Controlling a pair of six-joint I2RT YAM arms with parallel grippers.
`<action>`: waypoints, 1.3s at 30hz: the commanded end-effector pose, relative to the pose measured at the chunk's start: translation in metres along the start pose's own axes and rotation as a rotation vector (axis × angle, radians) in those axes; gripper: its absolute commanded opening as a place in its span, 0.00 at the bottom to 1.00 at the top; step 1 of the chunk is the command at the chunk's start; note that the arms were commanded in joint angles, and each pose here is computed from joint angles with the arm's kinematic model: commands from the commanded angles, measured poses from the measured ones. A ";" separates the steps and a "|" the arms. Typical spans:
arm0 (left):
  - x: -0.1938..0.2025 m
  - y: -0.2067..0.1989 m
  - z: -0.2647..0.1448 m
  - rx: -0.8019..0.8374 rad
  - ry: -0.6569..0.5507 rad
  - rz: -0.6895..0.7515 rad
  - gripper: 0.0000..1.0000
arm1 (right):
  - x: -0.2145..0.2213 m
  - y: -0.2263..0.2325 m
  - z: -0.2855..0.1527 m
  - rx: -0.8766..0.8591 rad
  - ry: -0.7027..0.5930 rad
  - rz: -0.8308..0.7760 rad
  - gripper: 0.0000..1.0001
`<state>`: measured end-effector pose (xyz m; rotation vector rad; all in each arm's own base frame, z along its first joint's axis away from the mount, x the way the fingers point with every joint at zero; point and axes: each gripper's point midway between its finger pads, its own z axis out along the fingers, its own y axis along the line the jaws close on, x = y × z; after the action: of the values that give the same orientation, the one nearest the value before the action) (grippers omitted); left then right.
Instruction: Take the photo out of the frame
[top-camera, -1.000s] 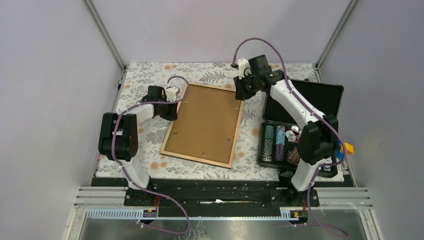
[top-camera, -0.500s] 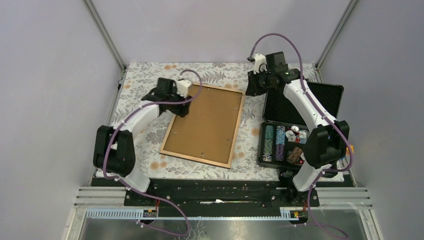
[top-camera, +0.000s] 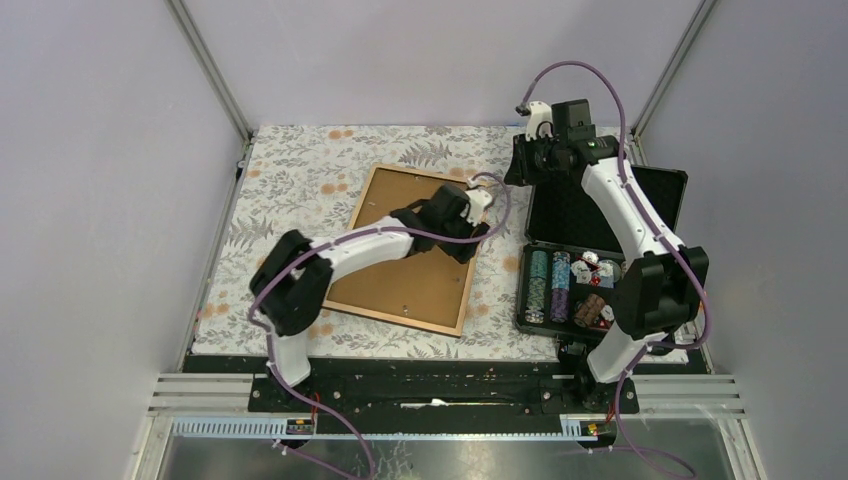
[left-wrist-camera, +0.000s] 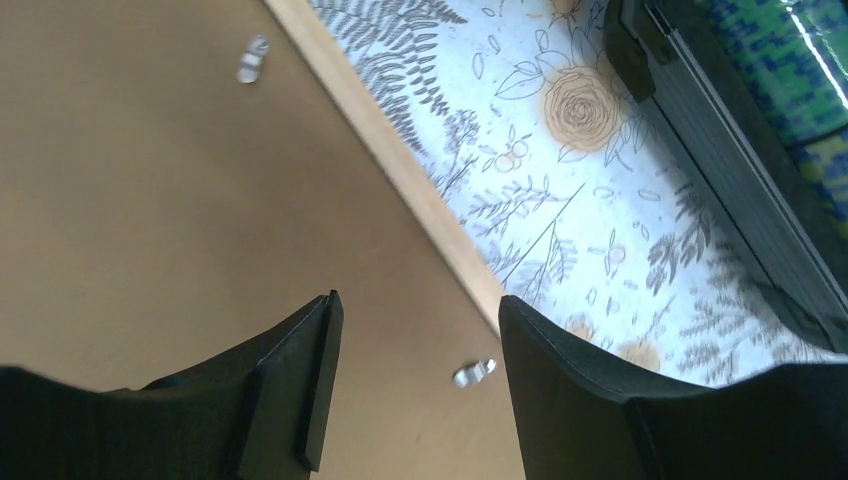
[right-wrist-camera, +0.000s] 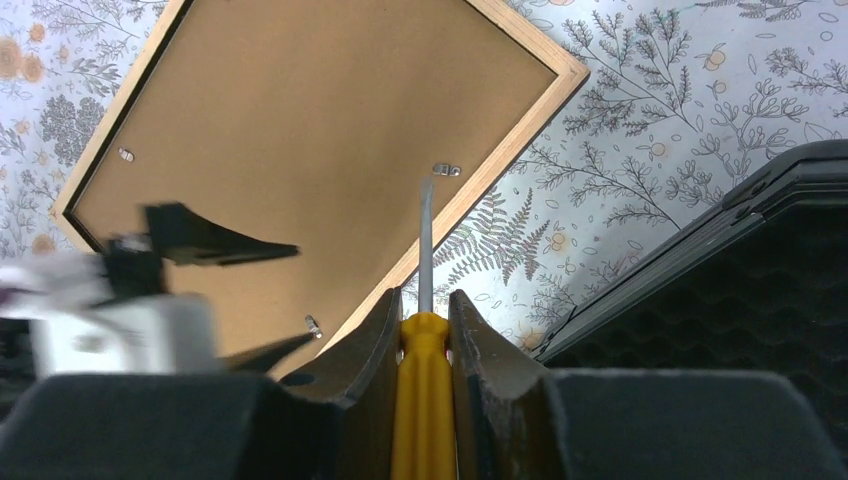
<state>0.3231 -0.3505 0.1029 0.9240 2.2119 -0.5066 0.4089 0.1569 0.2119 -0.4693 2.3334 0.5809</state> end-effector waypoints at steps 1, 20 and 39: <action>-0.021 -0.005 0.032 -0.082 -0.047 -0.063 0.64 | -0.015 0.012 -0.022 -0.028 -0.072 -0.011 0.00; 0.055 -0.016 0.070 -0.129 0.209 0.267 0.34 | -0.005 0.010 -0.017 -0.051 -0.068 0.011 0.00; 0.156 0.012 -0.031 0.289 0.389 0.764 0.00 | 0.006 0.014 -0.011 -0.087 -0.041 0.018 0.00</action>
<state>0.2912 -0.2813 0.0253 1.6380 2.0549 -0.1708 0.3938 0.1588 0.2048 -0.4618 2.3365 0.6679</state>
